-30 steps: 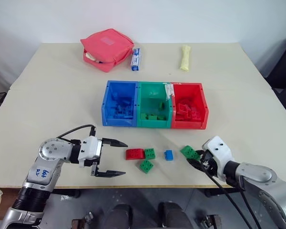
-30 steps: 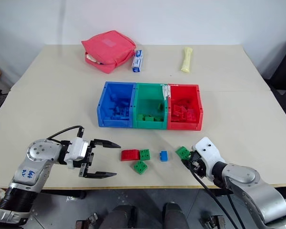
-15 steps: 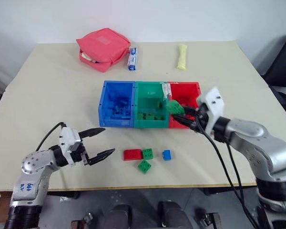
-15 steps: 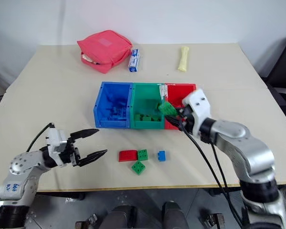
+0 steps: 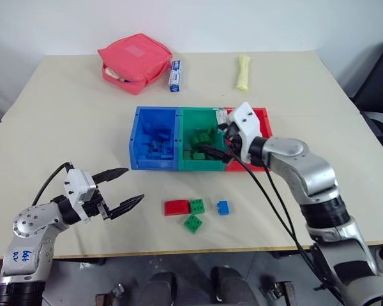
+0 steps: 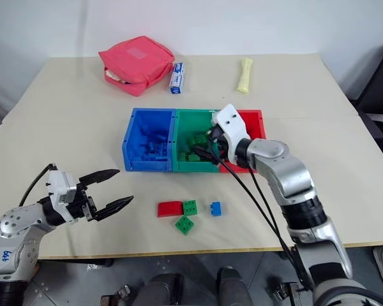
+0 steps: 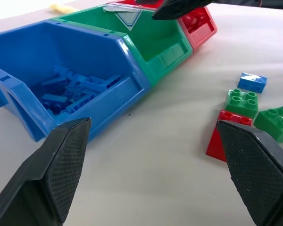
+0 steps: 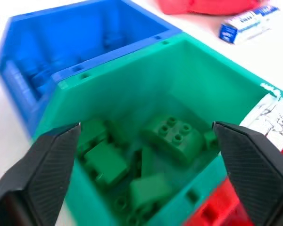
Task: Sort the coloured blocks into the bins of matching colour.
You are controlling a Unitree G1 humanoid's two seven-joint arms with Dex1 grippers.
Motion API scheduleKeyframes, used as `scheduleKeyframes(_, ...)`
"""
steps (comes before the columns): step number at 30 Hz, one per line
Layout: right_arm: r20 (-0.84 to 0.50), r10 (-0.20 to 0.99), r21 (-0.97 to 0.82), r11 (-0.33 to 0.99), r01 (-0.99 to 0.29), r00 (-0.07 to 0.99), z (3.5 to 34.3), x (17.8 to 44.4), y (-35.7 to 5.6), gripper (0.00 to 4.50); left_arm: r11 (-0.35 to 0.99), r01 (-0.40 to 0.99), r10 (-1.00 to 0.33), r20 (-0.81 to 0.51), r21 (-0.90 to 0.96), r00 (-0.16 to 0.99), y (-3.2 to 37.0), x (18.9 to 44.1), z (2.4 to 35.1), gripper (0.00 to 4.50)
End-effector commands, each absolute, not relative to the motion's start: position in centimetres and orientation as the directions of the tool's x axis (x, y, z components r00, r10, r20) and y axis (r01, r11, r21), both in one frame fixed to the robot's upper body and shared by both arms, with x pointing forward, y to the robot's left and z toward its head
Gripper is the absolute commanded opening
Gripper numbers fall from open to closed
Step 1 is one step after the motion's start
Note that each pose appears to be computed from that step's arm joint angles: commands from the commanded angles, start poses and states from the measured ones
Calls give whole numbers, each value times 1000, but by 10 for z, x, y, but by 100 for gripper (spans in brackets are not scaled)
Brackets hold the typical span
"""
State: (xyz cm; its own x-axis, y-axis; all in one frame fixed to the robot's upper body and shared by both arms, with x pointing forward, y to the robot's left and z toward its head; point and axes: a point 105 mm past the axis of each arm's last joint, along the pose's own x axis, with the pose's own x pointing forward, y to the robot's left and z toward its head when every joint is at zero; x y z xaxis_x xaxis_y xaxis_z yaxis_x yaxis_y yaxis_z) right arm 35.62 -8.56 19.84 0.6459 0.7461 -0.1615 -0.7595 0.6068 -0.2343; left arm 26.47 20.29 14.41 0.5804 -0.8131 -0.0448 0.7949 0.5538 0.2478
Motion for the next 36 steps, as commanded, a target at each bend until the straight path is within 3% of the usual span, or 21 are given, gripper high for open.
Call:
scheduleKeyframes(1,-55,829,-338,509,-792,556,218,319,-108,449,467,831,-863,-48,304,503,189,265,155,450)
scheduleKeyframes(5,-52,863,-392,446,-805,503,202,284,-147,449,355,876,-913,-81,327,400,171,266,155,450)
scheduleKeyframes(9,-246,829,-421,375,-826,502,162,255,-196,449,200,918,-953,-149,344,263,152,262,148,450)
scheduleKeyframes(14,-349,787,-406,363,-839,509,141,237,-229,449,65,934,-966,-211,353,147,138,263,139,450)
scheduleKeyframes(21,-332,855,-358,277,-892,399,138,246,-189,449,47,934,-966,-221,356,132,139,266,137,450)
scheduleKeyframes(27,-427,867,-264,153,-952,257,116,266,-150,449,66,932,-959,-235,357,157,146,264,133,450)
scheduleKeyframes(31,-475,848,-255,123,-959,236,103,282,-141,449,92,929,-955,-234,359,185,151,261,133,450)
scheduleKeyframes(36,-467,863,-215,100,-971,192,101,286,-133,321,125,925,-949,-228,360,217,154,258,133,450)
